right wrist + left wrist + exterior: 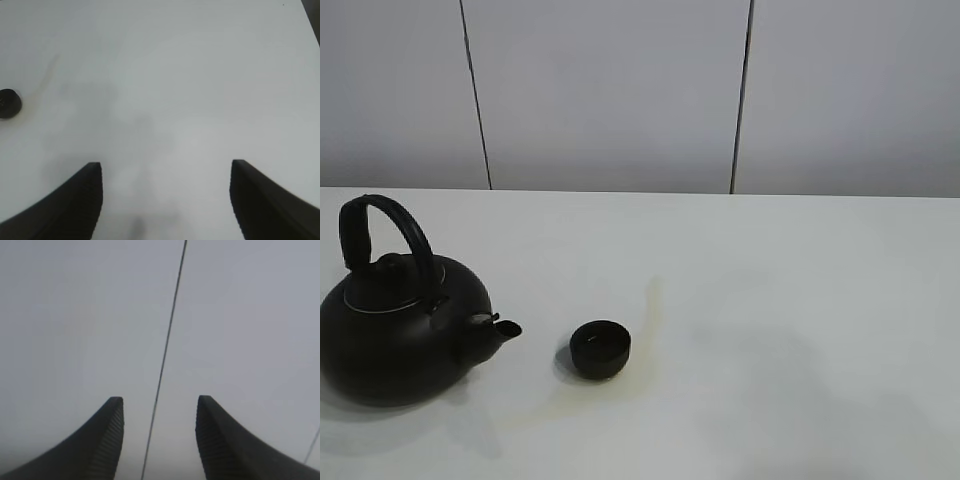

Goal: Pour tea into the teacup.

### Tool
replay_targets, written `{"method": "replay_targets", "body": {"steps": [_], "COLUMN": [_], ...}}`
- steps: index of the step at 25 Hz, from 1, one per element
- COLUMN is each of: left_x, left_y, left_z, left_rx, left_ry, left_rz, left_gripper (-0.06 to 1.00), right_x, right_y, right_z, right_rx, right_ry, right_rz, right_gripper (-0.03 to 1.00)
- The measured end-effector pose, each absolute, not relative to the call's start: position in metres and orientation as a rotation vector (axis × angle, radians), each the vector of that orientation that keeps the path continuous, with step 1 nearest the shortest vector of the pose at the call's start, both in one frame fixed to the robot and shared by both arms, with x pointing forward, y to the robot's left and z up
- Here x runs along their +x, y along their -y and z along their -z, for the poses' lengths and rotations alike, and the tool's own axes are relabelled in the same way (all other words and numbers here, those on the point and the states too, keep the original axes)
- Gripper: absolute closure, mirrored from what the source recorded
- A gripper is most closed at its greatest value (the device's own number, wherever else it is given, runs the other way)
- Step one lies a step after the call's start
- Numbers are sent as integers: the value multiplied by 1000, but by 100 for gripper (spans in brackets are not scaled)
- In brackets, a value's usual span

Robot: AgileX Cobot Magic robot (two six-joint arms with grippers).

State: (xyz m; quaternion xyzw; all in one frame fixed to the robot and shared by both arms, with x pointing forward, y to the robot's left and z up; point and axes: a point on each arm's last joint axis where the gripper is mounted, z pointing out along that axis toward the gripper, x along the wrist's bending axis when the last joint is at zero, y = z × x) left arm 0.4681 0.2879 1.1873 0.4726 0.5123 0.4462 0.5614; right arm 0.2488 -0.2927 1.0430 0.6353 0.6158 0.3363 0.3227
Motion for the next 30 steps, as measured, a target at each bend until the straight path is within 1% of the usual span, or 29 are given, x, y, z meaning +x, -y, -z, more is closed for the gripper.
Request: {"method": "replay_targets", "body": {"steps": [9, 14, 16, 19, 22, 27, 30], "left_x": [407, 374, 354, 315, 272, 216, 192], "left_y": [-317, -328, -330, -330, -324, -306, -300], "left_z": [-1249, -1277, -1290, -1304, -1304, -1278, -1262], "left_rx": [1144, 1288, 1333, 1349, 1384, 1584, 1609], "left_ry": [-1297, -1375, -1356, -1309, -1238, -1141, -1126], "left_rz": [-1463, -1611, -1662, -1666, -1589, -1330, -1219], "left_gripper": [61, 61, 61, 61, 61, 61, 63], "right_x": [249, 249, 249, 249, 249, 249, 249], "right_y": [293, 293, 293, 293, 293, 293, 293], "right_z": [-1043, -1043, -1043, -1043, -1043, -1043, -1043], "right_rx": [1668, 1668, 1668, 1668, 1668, 1668, 1668], "right_ry": [-1616, -1616, -1616, -1616, -1617, -1616, -1616], "right_rz": [-883, -883, -883, -883, -886, -887, -887], "right_gripper": [47, 47, 47, 47, 47, 47, 47]}}
